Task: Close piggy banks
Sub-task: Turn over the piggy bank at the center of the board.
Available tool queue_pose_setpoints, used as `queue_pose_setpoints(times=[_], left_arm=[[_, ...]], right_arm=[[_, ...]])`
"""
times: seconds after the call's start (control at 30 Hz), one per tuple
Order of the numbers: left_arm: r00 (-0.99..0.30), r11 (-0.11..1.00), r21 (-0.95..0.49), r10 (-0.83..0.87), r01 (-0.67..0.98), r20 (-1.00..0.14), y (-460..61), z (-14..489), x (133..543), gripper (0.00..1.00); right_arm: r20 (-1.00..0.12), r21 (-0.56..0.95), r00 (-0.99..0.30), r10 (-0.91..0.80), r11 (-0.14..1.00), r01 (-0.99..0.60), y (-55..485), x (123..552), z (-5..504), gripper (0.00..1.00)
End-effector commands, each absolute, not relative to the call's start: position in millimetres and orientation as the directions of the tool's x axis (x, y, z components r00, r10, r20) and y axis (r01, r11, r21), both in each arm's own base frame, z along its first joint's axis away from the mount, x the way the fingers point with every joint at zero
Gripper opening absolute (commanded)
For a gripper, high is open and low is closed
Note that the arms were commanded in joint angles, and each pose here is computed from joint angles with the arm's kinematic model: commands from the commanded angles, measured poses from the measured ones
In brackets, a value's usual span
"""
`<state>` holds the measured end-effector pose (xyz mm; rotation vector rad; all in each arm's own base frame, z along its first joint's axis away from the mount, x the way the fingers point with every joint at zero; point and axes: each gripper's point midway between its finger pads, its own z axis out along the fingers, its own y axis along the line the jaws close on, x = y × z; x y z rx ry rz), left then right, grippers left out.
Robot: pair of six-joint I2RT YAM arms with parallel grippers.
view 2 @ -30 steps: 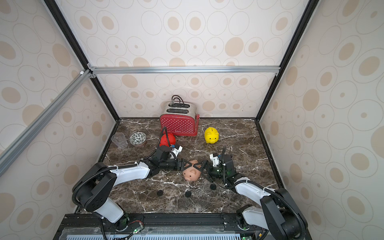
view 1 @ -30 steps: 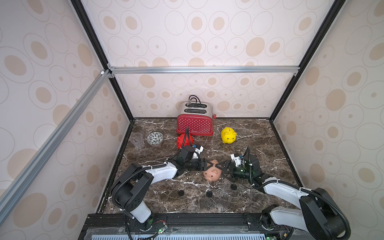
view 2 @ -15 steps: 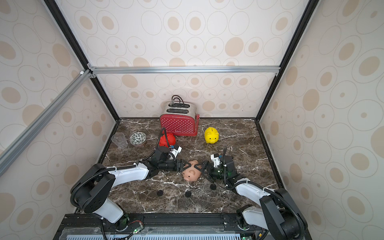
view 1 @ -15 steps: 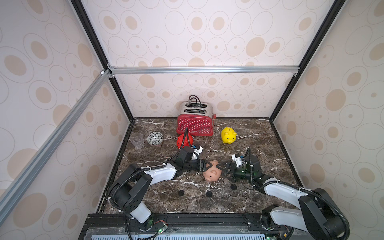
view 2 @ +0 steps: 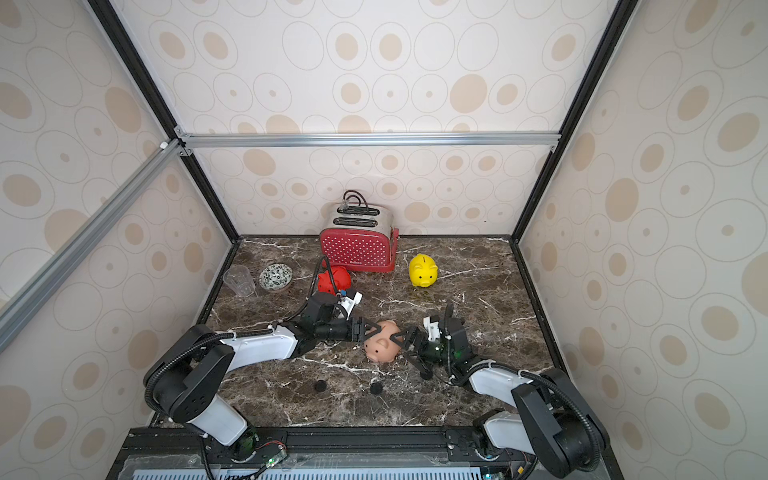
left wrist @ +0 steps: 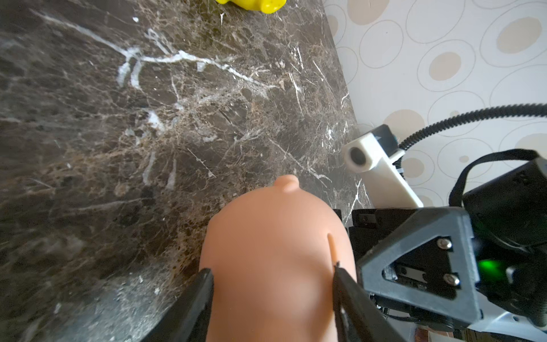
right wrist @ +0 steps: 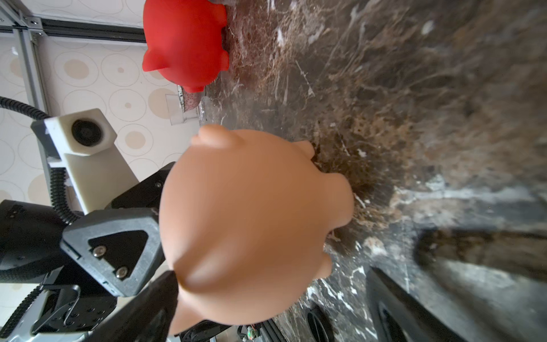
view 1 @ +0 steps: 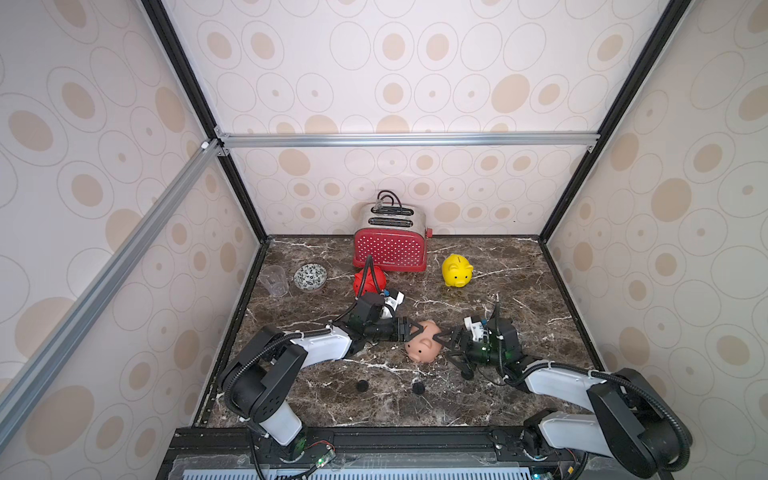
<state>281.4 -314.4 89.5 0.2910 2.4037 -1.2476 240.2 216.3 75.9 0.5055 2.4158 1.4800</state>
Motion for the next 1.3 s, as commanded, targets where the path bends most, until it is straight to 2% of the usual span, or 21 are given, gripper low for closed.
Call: queue_pose_setpoints(times=[0.0, 0.5, 1.07, 1.2, 1.27], left_arm=[[-0.983, 0.785, -0.604, 0.032, 0.136, -0.180, -265.5, -10.1, 236.9, 0.61], [-0.985, 0.784, -0.607, 0.032, 0.130, -0.171, -264.7, -14.7, 236.3, 0.61], [-0.987, 0.792, -0.598, 0.034, 0.122, -0.157, -262.2, -22.0, 236.5, 0.64], [-0.987, 0.794, -0.595, 0.036, 0.123, -0.157, -261.6, -21.7, 238.1, 0.64], [-0.987, 0.796, -0.591, 0.040, 0.126, -0.157, -260.2, -21.9, 238.6, 0.60]], right_arm=[[-0.040, 0.908, -0.874, 0.484, 0.382, 0.170, 218.5, 248.6, 76.7, 1.00], [0.013, 0.937, -0.860, 0.510, 0.295, 0.188, 232.5, 259.9, 73.6, 1.00], [-0.011, 0.975, -0.876, 0.483, 0.199, 0.097, 244.2, 260.6, 139.8, 1.00], [-0.030, 0.974, -0.877, 0.480, 0.212, 0.084, 243.6, 260.3, 144.8, 1.00], [-0.042, 0.968, -0.876, 0.481, 0.235, 0.083, 242.2, 260.4, 141.2, 1.00]])
